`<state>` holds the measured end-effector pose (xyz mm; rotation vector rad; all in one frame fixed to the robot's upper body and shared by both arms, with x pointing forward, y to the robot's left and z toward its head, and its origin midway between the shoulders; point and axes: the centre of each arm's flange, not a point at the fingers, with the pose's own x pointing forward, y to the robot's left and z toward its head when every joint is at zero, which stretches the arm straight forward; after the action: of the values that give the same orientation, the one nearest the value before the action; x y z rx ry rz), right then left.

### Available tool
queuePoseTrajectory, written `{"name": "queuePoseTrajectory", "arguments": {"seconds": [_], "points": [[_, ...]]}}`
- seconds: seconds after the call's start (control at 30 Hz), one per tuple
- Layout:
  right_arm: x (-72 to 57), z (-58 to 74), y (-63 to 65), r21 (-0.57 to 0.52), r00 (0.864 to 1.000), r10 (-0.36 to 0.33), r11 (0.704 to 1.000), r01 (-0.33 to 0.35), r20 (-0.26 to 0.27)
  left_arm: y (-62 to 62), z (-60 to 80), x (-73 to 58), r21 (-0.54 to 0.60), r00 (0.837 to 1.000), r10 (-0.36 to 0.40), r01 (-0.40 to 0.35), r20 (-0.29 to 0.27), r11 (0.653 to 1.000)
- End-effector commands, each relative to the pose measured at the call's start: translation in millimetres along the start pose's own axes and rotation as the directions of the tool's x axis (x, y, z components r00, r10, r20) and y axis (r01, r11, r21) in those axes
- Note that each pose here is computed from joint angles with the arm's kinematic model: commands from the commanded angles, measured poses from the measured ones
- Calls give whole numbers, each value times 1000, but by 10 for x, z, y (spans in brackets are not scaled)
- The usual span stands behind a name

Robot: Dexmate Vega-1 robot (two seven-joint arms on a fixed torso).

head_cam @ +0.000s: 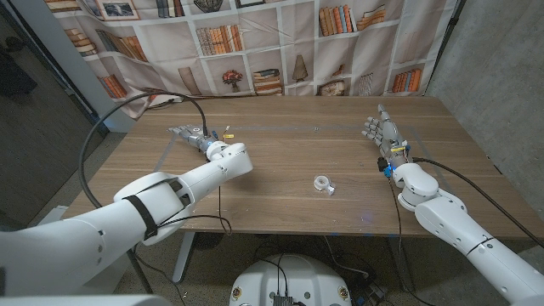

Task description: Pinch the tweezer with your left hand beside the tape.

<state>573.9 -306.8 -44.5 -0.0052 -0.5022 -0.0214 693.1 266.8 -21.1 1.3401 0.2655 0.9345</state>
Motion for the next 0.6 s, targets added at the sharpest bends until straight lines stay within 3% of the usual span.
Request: {"name": "queuePoseTrajectory", "arguments": {"seconds": [0.03,0.4,0.6], "points": [[-9,13,-12,1,1000,5,1000,-5,2,-1,43,-88,-47,999,32,-33,-14,998],[-58,22,-43,2,1000,-3,1000,3,10,161,-26,-145,-126,998,65,-67,-14,990],[-78,25,-51,5,1000,-8,1000,8,14,191,-33,-149,-150,997,71,-71,-8,986]]}}
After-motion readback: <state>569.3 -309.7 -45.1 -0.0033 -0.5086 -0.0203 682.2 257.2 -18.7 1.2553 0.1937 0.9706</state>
